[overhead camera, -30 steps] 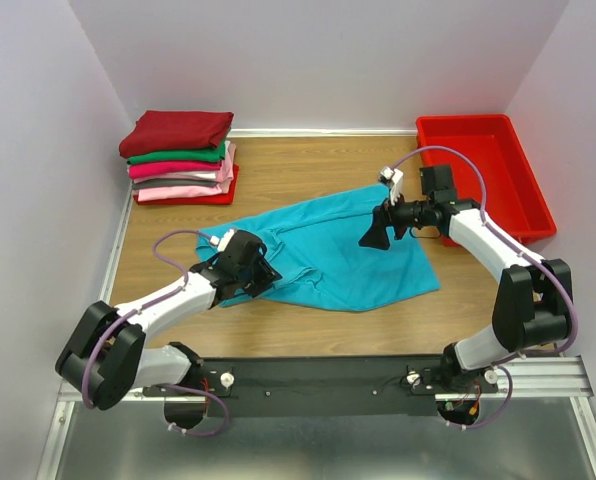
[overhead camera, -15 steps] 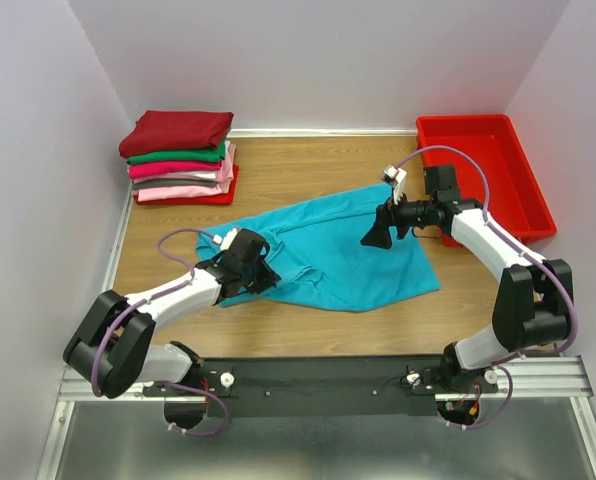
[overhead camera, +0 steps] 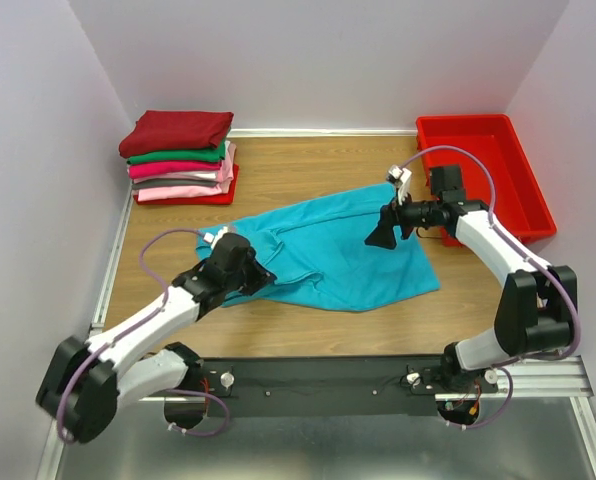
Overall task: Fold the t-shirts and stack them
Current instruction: Fold the tshirt
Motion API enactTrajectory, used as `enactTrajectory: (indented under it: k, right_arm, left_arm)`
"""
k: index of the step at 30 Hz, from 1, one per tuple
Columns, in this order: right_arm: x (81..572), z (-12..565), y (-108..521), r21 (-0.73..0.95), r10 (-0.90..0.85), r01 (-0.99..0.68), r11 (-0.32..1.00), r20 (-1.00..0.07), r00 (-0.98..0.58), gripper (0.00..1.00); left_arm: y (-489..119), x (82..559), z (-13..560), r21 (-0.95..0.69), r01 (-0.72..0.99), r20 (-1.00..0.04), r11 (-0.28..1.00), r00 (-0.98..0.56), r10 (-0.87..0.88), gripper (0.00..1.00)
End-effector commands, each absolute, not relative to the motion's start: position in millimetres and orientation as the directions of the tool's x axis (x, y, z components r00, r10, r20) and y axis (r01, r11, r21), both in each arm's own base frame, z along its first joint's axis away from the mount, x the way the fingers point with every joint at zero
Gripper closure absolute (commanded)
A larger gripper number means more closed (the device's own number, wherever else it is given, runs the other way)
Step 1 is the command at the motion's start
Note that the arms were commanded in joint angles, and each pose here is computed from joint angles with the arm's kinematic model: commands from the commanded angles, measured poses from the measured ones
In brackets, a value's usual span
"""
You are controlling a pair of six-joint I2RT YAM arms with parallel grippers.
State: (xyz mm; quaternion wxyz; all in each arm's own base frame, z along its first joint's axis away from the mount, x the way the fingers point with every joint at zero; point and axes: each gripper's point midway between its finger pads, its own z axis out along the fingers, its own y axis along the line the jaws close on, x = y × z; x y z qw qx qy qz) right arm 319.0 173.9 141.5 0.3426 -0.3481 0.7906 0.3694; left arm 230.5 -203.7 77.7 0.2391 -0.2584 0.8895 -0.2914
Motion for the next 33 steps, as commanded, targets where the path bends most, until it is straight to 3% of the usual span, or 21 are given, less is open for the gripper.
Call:
enactTrajectory:
  k: [1, 4, 8, 15, 23, 29, 33]
  right_arm:
    - [308.3, 148.1, 157.4, 0.240, -0.380, -0.834, 0.497, -0.804, -0.458, 0.08]
    - [299.4, 145.3, 137.4, 0.141, -0.485, -0.841, 0.522, -0.762, -0.429, 0.06]
    - [286.2, 126.1, 91.9, 0.034, -0.628, -0.797, 0.603, -0.596, -0.500, 0.07]
    - [250.5, 90.3, 43.9, 0.006, -0.663, -0.729, 0.684, -0.410, -0.626, 0.10]
    - [239.3, 71.5, -3.6, -0.002, -0.564, -0.594, 0.804, -0.319, -0.762, 0.17]
    - [219.7, 49.0, -3.2, 0.071, -0.575, -0.613, 0.787, -0.277, -0.770, 0.22]
    - [220.1, 40.5, 3.1, 0.124, -0.572, -0.617, 0.777, -0.272, -0.774, 0.30]
  left_arm:
    - [-190.2, 197.5, 91.9, -0.649, -0.303, -0.258, 0.698, -0.775, -0.577, 1.00]
    - [-189.1, 176.8, 99.5, -0.681, -0.296, -0.210, 0.670, -0.797, -0.566, 1.00]
    - [-189.7, 157.4, 107.0, -0.691, -0.293, -0.160, 0.661, -0.830, -0.535, 1.00]
    - [-186.1, 141.9, 126.1, -0.684, -0.263, -0.155, 0.680, -0.859, -0.488, 1.00]
    - [-182.9, 117.6, 130.6, -0.677, -0.234, -0.117, 0.698, -0.902, -0.416, 1.00]
    - [-182.5, 100.9, 125.7, -0.675, -0.237, -0.065, 0.699, -0.924, -0.376, 1.00]
    - [-184.9, 94.2, 128.1, -0.683, -0.242, -0.033, 0.689, -0.932, -0.360, 1.00]
